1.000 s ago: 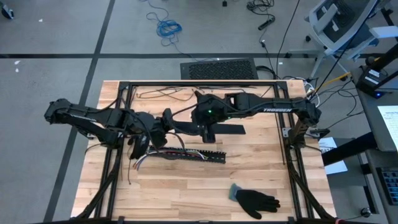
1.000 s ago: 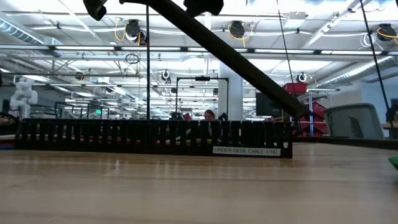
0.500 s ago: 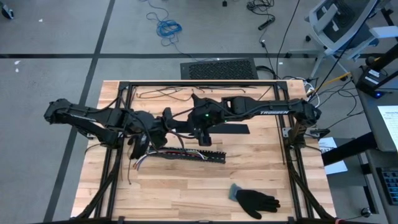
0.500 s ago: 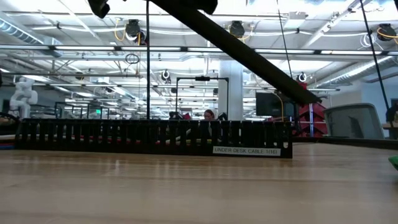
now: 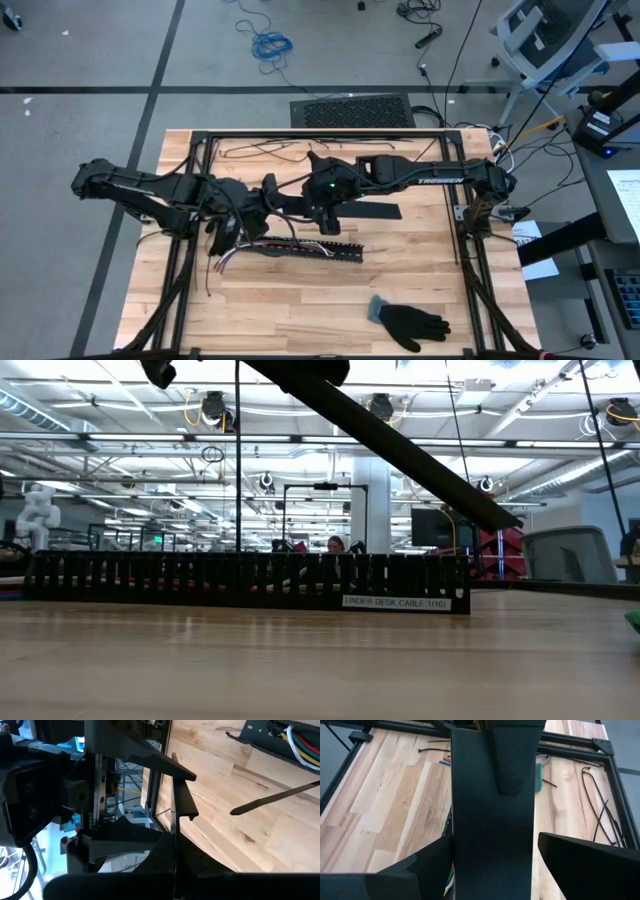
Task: Ziptie cables
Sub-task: Close the cable duct with the cable duct cover
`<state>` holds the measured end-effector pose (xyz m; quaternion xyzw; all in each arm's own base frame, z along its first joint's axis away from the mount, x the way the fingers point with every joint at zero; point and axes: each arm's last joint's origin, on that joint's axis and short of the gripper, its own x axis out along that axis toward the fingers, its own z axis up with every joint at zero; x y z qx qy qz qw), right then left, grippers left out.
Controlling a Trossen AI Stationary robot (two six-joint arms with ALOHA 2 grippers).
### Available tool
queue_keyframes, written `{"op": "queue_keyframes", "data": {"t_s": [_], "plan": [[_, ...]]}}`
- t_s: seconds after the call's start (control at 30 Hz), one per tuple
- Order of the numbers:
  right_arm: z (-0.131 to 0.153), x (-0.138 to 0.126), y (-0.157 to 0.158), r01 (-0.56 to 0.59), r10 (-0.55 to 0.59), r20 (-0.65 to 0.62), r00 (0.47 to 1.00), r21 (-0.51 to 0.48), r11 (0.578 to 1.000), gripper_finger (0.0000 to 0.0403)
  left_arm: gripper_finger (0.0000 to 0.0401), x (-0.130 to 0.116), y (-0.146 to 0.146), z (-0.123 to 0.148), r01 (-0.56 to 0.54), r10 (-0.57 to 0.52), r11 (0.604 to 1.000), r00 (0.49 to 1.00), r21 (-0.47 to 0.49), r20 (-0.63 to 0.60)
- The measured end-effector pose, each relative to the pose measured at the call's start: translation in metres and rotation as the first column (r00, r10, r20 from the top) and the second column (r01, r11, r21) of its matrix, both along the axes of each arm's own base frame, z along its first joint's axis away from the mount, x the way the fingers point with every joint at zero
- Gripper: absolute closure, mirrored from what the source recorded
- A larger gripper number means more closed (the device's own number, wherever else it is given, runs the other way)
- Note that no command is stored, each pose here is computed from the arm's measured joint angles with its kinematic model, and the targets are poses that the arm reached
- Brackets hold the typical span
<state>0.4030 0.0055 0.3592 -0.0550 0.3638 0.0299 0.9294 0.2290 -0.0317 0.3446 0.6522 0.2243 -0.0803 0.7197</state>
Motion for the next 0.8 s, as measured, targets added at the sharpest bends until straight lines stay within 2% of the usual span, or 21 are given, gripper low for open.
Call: {"op": "queue_keyframes", "data": {"t_s": [0.23,0.53,0.8], "plan": [[-0.0021,-0.0020,0.0000,-0.002,0.002,-0.030,1.000,0.000,1.000,0.0126,0.0401,0.0000,-0.0001,0.0001,0.002,-0.002,1.000,1.000,0.000,0.000],[-0.0027,-0.0027,0.0007,-0.016,0.016,-0.040,0.999,0.017,1.000,0.0169,0.0401,0.0000,-0.0003,-0.0001,0.010,-0.010,1.000,1.000,-0.004,-0.002],[-0.0025,-0.0029,0.0010,-0.028,0.029,-0.039,0.999,0.030,0.999,0.0177,0.0401,-0.0001,-0.0004,-0.0001,0.014,-0.014,1.000,1.000,-0.006,-0.002]]}}
